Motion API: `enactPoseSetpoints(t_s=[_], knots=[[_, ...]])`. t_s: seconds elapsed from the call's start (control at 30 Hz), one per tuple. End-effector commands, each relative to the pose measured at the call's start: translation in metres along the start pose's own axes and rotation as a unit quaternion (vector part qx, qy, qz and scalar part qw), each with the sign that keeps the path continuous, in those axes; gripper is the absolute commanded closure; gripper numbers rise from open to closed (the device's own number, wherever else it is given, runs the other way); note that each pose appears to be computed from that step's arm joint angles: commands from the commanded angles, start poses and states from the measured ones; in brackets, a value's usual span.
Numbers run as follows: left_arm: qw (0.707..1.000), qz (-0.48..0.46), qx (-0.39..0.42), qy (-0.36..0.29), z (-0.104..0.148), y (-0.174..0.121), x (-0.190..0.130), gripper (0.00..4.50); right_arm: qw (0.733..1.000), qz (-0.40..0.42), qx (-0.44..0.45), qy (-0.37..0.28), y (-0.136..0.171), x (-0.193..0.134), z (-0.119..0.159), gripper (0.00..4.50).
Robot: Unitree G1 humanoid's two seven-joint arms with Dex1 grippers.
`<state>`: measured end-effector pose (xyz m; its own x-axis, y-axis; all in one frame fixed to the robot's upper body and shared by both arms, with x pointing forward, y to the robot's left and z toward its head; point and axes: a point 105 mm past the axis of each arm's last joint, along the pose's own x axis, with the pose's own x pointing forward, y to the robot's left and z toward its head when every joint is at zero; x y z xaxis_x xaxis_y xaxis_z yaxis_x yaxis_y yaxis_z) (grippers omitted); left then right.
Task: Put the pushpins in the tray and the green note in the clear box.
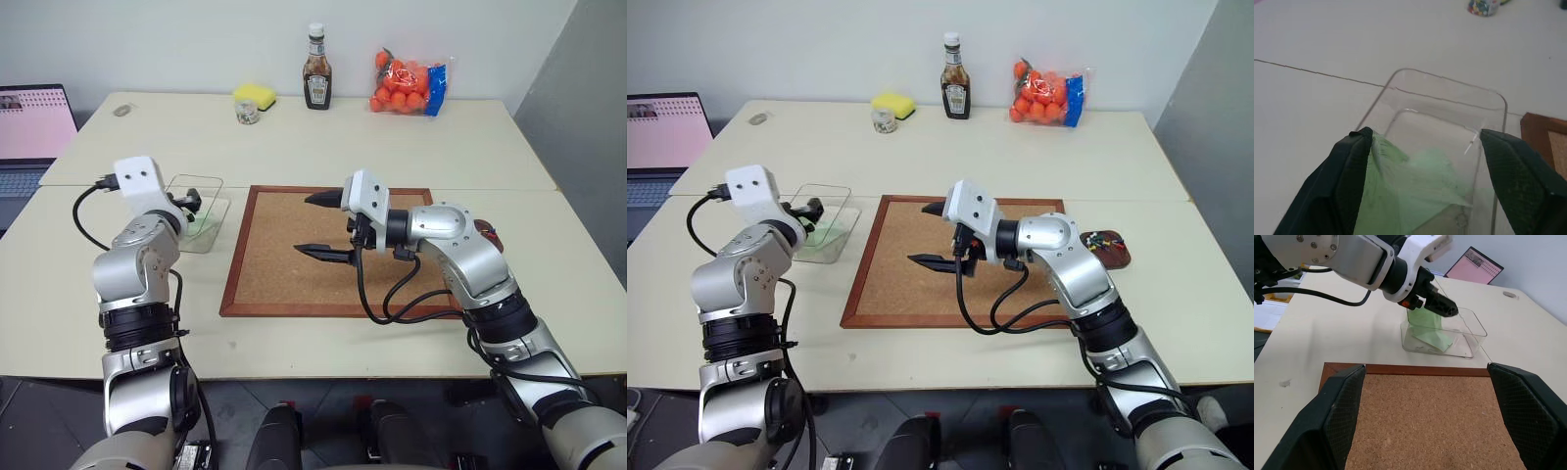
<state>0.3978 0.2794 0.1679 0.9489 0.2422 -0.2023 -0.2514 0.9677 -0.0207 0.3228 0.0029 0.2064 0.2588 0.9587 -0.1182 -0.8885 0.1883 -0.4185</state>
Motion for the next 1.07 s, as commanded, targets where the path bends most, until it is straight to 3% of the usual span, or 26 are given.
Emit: enactPoseSetpoints(t_s=[0.03, 0.33, 0.53, 0.73, 0.87, 1.07], knots=[[0.999, -0.016, 0.045, -0.026, 0.018, 0.0, -0.003, 0.2, 0.999, -0.007, -0.024, -0.021, -0.001, -0.001, 0.016, 0.3], [0.995, -0.064, 0.066, -0.041, 0.024, -0.016, -0.006, 0.2, 0.999, -0.011, -0.026, -0.027, -0.002, 0.0, 0.019, 0.3], [0.972, -0.175, 0.099, -0.125, 0.053, -0.056, -0.028, 0.2, 0.998, -0.046, -0.027, -0.042, -0.009, -0.008, 0.021, 0.3], [0.928, -0.286, 0.18, -0.156, 0.041, -0.102, -0.057, 0.2, 0.981, -0.187, 0.039, -0.027, -0.027, -0.057, -0.003, 0.3], [0.916, -0.336, 0.159, -0.151, 0.023, -0.12, -0.07, 0.2, 0.945, -0.311, 0.102, 0.008, -0.026, -0.099, -0.036, 0.3], [0.912, -0.368, 0.127, -0.132, -0.001, -0.129, -0.075, 0.2, 0.922, -0.366, 0.123, 0.032, -0.004, -0.112, -0.054, 0.3]])
